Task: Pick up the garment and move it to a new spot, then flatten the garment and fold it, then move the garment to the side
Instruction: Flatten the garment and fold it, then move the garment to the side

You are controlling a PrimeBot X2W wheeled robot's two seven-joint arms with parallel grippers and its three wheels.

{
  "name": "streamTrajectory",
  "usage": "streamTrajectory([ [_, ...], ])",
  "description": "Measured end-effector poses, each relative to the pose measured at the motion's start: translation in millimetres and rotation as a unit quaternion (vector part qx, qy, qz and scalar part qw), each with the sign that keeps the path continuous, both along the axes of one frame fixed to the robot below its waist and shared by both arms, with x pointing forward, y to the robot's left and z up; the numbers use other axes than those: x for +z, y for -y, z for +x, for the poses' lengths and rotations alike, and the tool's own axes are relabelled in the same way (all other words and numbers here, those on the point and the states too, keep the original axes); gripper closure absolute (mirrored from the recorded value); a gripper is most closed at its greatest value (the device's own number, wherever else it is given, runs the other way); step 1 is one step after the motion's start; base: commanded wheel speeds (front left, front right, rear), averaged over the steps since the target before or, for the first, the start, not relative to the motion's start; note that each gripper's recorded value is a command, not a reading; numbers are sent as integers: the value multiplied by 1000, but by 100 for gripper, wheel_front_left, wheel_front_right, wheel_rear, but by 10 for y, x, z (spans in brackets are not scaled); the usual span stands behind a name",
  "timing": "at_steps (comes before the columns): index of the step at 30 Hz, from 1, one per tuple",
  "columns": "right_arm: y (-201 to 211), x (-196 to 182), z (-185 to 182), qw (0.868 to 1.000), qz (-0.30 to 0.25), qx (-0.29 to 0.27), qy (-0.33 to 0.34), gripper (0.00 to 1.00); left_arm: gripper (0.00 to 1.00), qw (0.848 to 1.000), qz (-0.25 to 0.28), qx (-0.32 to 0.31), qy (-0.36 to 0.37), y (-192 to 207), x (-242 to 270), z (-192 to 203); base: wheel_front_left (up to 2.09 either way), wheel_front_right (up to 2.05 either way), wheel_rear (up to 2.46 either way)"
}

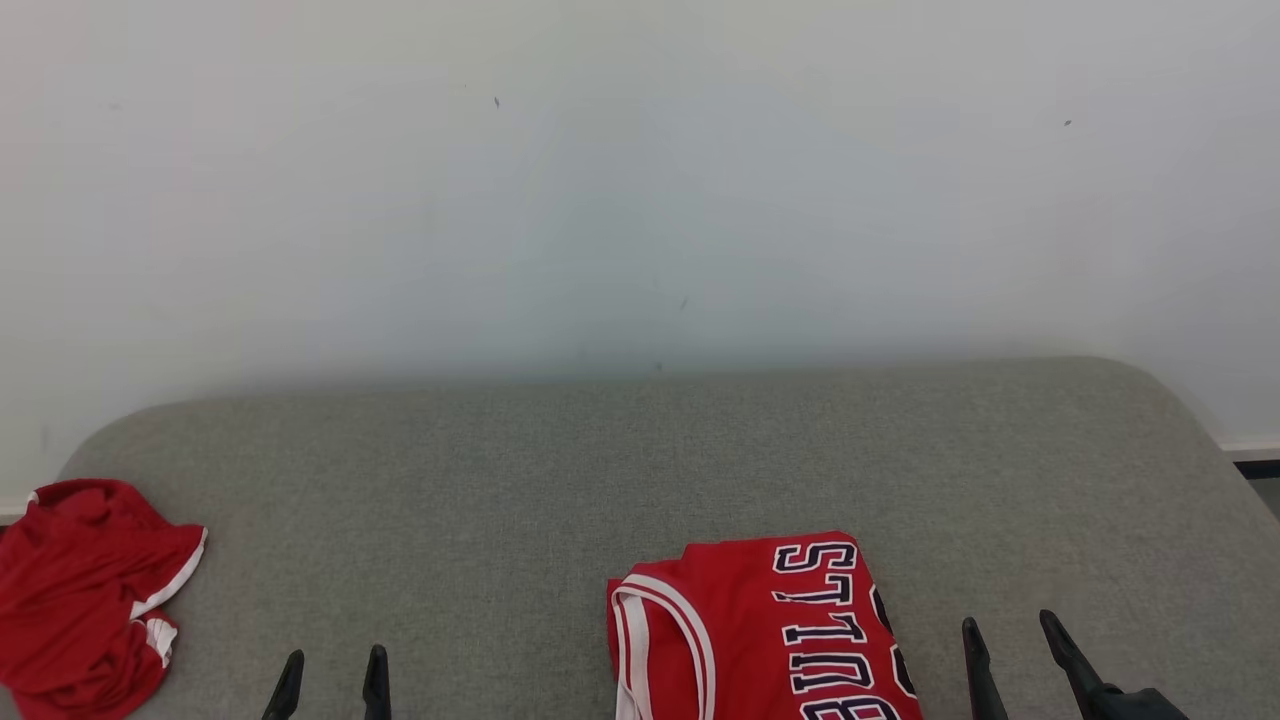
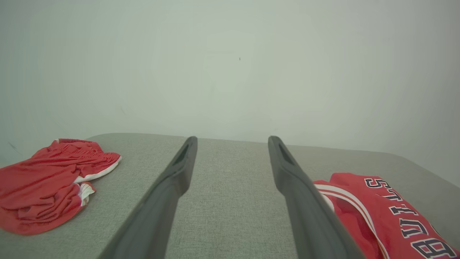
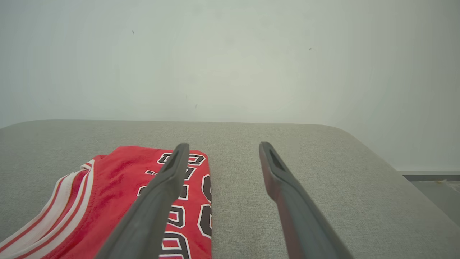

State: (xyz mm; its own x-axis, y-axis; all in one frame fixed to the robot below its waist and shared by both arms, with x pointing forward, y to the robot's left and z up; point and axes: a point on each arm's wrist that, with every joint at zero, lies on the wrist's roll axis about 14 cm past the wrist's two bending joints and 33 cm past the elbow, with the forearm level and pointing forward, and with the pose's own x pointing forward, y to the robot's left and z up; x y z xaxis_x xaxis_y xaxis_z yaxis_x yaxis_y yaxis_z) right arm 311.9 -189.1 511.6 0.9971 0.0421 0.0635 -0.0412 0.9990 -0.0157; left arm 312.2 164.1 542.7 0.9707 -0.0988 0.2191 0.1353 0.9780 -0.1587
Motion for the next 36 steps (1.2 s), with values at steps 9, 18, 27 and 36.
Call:
streamTrajectory([
  [9,-66,36,-25,1000,1,10,1,0,0,1000,3,0,-7,-10,-58,-32,0,0,0],
  [18,-111,23,12,1000,3,17,-5,0,0,1000,-3,-2,-12,-1,-91,-52,0,0,0],
  [27,-192,-232,184,994,-2,29,-106,0,0,1000,-13,2,-12,-17,-88,-63,0,0,0],
  [36,-147,-714,554,940,-3,18,-340,0,0,1000,-15,13,-2,-83,-15,-40,0,0,0],
])
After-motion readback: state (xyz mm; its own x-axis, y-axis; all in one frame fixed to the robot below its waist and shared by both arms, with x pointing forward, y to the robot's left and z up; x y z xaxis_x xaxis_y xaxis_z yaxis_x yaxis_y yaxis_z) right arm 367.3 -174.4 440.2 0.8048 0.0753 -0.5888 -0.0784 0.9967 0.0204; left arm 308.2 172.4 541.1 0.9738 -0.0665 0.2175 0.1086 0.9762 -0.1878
